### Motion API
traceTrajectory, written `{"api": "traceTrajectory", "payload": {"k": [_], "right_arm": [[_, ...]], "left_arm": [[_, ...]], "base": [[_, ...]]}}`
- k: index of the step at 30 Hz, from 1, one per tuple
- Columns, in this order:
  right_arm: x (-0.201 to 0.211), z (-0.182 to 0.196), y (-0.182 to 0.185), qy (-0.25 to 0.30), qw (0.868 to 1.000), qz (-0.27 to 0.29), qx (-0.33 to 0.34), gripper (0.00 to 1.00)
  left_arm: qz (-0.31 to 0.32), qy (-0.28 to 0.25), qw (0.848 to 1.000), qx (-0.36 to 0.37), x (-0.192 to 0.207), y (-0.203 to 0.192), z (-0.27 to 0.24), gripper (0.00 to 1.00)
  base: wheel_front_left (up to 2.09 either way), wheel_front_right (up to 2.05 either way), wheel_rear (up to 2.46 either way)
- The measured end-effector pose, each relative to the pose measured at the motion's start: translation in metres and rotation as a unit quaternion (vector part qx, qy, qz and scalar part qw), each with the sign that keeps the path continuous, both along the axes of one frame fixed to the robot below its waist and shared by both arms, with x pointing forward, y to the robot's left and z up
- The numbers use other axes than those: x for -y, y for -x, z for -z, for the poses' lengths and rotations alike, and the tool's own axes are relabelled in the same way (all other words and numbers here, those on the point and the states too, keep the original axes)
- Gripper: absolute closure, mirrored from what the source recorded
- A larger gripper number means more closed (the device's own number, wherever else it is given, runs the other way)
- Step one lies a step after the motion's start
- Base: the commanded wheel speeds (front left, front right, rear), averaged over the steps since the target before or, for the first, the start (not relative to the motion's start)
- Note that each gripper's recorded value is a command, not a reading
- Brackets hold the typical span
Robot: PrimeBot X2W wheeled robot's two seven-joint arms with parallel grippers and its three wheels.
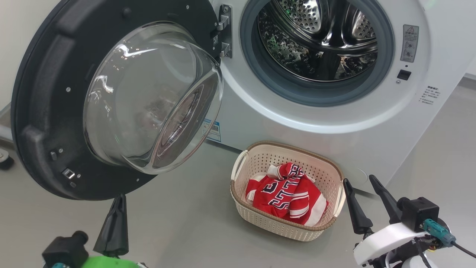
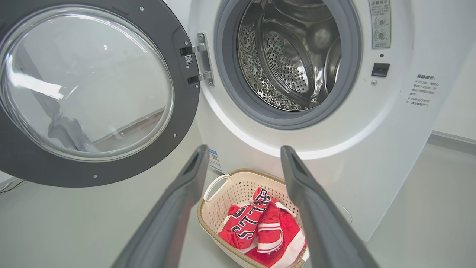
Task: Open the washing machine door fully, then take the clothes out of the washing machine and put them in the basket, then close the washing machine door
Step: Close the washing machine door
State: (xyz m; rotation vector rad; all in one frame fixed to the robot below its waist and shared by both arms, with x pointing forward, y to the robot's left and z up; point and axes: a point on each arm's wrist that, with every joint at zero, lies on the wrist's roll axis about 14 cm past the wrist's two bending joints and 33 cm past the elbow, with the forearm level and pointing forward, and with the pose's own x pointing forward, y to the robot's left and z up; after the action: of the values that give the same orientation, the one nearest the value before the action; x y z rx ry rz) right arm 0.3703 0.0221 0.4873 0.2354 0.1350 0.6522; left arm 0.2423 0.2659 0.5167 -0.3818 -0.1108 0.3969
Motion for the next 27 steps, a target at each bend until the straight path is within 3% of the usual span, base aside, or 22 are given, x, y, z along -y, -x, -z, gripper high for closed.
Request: {"api": "traceTrajectory", "payload": {"k": [2, 4, 8, 9, 17, 20, 22, 27], "right_arm": [[0.001, 0.0, -0.001, 0.001, 1.0, 0.002, -0.001, 0.0], [0.002, 0.002, -0.001, 0.003, 1.0, 0.003, -0.003, 0.0], [0.003, 0.004, -0.003, 0.004, 1.0, 0.005, -0.006, 0.0], [0.003, 0.004, -0.003, 0.004, 1.0, 0.005, -0.006, 0.0], [0.007, 0.008, -0.007, 0.003, 1.0, 0.009, -0.011, 0.0], [0.009, 0.01, -0.01, 0.004, 1.0, 0.011, -0.013, 0.0], [0.009, 0.012, -0.011, 0.005, 1.0, 0.01, -0.016, 0.0], [0.01, 0.015, -0.013, 0.008, 1.0, 0.01, -0.021, 0.0]], "left_arm": [[0.003, 0.023, 1.0, 0.017, 0.001, -0.001, -0.004, 1.0], [0.006, 0.1, 0.992, 0.079, -0.003, -0.002, -0.019, 1.0], [0.017, 0.194, 0.967, 0.164, -0.011, 0.001, -0.04, 1.0], [0.017, 0.194, 0.967, 0.164, -0.011, 0.001, -0.04, 1.0], [-0.001, 0.33, 0.903, 0.273, -0.032, 0.005, -0.062, 1.0], [-0.022, 0.357, 0.877, 0.322, -0.06, 0.013, -0.076, 1.0], [-0.038, 0.36, 0.867, 0.343, -0.077, 0.019, -0.082, 1.0], [-0.067, 0.358, 0.855, 0.37, -0.113, 0.034, -0.089, 1.0]], "base": [[0.0, 0.0, 0.0], [0.0, 0.0, 0.0], [0.0, 0.0, 0.0], [0.0, 0.0, 0.0], [0.0, 0.0, 0.0], [0.0, 0.0, 0.0], [0.0, 0.0, 0.0], [0.0, 0.0, 0.0]]}}
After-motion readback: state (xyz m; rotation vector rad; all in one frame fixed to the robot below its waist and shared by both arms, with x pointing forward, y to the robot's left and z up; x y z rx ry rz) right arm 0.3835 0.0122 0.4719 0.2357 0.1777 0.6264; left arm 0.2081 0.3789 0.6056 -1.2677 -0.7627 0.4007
